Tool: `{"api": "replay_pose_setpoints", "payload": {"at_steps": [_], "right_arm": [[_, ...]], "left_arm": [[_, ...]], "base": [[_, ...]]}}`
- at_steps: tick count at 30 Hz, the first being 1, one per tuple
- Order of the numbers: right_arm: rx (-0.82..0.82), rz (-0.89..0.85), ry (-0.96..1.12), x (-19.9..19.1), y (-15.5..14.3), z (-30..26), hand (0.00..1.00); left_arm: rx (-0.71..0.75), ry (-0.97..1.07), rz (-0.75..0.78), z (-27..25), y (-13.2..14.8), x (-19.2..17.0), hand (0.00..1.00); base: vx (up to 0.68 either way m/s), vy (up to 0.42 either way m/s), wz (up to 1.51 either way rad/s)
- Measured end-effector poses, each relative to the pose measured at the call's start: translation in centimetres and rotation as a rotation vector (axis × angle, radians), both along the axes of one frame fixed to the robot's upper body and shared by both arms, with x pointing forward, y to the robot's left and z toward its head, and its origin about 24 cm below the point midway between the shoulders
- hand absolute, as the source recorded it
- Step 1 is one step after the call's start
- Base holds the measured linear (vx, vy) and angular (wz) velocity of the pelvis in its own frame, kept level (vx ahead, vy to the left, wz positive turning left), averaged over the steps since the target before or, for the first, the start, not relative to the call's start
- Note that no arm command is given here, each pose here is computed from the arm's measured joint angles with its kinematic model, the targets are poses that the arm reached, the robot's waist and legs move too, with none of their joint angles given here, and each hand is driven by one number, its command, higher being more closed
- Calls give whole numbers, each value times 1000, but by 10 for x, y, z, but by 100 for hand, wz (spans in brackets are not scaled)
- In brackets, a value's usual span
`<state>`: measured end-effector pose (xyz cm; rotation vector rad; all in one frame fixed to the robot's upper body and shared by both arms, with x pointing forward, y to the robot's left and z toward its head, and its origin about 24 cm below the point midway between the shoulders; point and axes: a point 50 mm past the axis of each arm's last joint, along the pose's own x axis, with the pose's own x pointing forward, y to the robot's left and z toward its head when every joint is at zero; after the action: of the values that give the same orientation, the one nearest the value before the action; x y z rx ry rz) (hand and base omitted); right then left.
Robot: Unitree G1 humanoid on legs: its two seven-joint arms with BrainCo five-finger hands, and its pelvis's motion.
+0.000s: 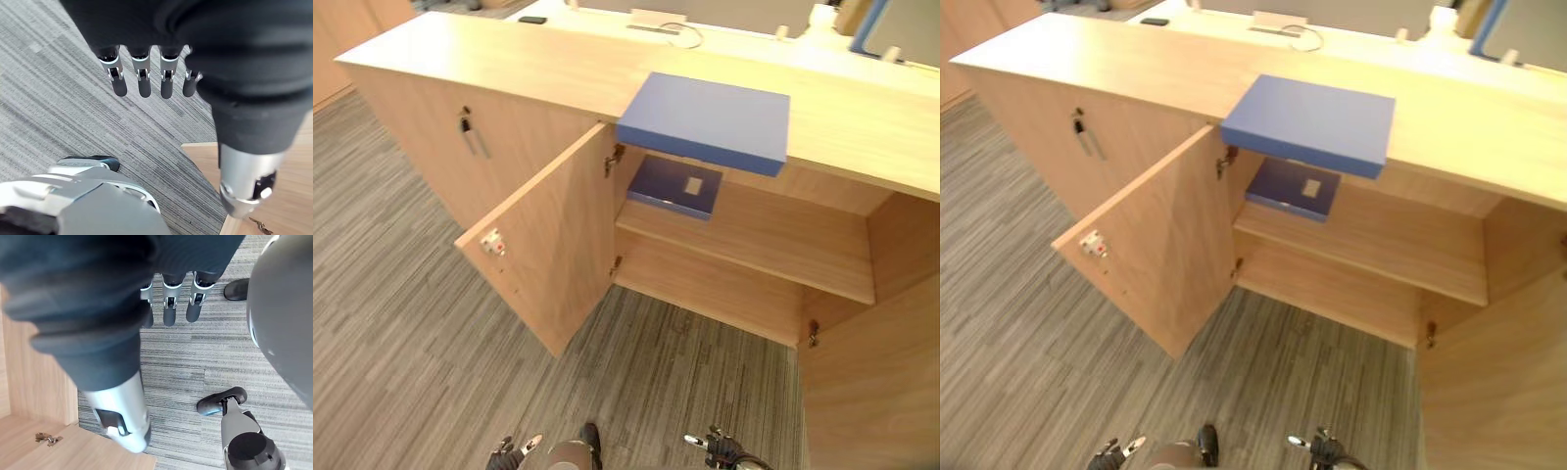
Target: Walk over to the cabinet, pick up the folder, carry it to the office cabinet, place the folder inside the office cabinet, then close the office cabinet door
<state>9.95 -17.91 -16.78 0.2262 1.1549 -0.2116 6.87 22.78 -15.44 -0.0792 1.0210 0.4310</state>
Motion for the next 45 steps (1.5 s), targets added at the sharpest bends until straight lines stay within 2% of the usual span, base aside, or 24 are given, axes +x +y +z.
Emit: {"api": "replay_pose_setpoints", "payload": {"at_steps": [8, 20, 27, 32, 36, 40, 45], "right_arm": [[-21, 31, -12, 3, -4, 2, 0], [-61, 37, 9, -5, -19, 2, 0], [-42, 30, 13, -6, -14, 1, 0], [0, 39, 17, -6, 3, -1, 0], [-39, 81, 27, -8, -6, -1, 0], [-103, 72, 31, -9, -27, 2, 0], [-97, 121, 4, 0, -19, 3, 0]], "left_arm": [[-21, 10, -35, -2, -9, -1, 0], [-40, 51, -29, -7, -13, -7, 0], [-36, 60, -2, -7, -9, -10, 0], [2, 34, 16, -2, 7, -5, 0], [-6, 1, 25, 0, 3, 1, 0], [-36, -12, 3, -1, -9, 6, 0], [-41, -21, -19, 0, -6, 11, 0]], "base": [[11, 73, -50], [-26, -161, 1], [123, -77, 31], [149, -81, -11], [230, -10, -62], [261, 171, -22], [147, 87, 27]]}}
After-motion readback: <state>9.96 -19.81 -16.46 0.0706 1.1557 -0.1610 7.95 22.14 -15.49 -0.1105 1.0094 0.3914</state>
